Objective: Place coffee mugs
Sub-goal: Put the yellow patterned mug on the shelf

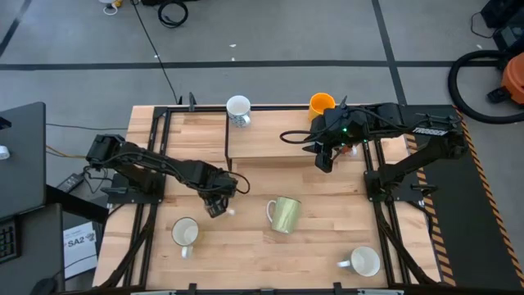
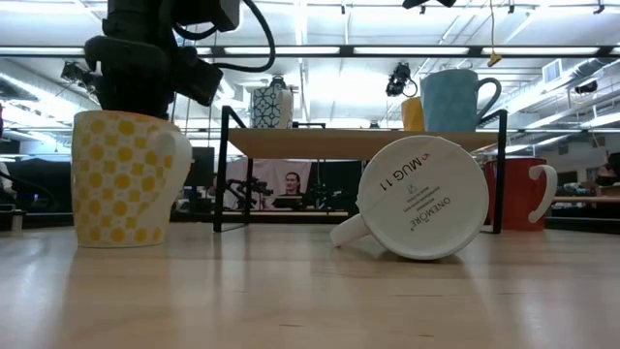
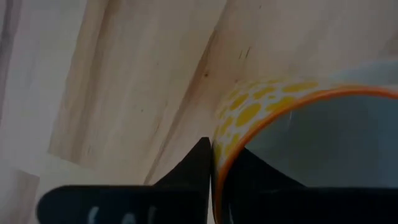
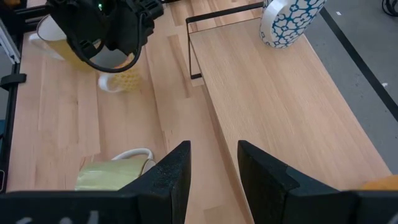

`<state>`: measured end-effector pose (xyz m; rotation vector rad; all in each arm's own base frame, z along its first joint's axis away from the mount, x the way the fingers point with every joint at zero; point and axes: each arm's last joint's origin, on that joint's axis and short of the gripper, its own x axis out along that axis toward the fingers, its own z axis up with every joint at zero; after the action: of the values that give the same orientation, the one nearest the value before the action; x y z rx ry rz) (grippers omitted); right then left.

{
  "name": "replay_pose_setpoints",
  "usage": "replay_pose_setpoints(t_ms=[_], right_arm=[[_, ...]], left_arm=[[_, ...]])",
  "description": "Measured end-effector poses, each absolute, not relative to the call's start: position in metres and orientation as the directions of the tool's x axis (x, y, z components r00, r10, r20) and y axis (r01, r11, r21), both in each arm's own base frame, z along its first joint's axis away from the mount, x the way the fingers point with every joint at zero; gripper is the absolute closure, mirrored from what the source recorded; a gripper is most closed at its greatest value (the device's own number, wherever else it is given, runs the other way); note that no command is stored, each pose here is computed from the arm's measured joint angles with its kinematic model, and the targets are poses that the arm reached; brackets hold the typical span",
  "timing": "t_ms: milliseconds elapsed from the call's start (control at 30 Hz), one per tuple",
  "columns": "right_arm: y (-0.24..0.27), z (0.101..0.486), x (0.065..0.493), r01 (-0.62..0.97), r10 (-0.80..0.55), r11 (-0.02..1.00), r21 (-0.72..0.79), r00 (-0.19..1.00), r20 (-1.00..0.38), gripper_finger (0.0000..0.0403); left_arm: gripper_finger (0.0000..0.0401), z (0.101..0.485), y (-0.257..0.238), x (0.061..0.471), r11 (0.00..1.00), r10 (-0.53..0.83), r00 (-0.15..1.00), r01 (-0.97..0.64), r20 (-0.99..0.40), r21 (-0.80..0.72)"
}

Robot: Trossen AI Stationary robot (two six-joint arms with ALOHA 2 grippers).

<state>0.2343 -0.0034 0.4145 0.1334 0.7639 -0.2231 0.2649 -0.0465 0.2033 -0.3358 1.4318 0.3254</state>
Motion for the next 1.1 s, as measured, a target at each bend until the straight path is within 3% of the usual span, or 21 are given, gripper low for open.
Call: replay_pose_setpoints(t_ms=[333,567,867,1100], right_arm=[[-0.003,0.414,0.234,0.248,-0.151,0.968,0.039,0.7,-0.698,0.0266],[-0.003,0.414,0.234,0.248,-0.151,0.968,0.039,0.7,-0.698,0.0266],[-0.003,0.414,0.234,0.248,-0.151,0.968,0.039,0.7,-0.698,0.0266],[-0.003,0.414,0.234,0.248,-0.151,0.968,0.039,0.7,-0.698,0.0266]], left_arm=[[0.0373,0.21,-0.033,0.274,0.976,0.025,0.167,-0.218,-0.986,-0.012],[0.0373,0.253,-0.025,0.294,0.996,0.016,0.284,-0.092,-0.959,-0.011],[0.0373,0.328,0.001,0.306,0.996,0.045,0.442,-0.086,-0.896,0.007],[0.0373,0.363,0.033,0.302,0.983,0.165,0.487,-0.155,-0.857,0.101]])
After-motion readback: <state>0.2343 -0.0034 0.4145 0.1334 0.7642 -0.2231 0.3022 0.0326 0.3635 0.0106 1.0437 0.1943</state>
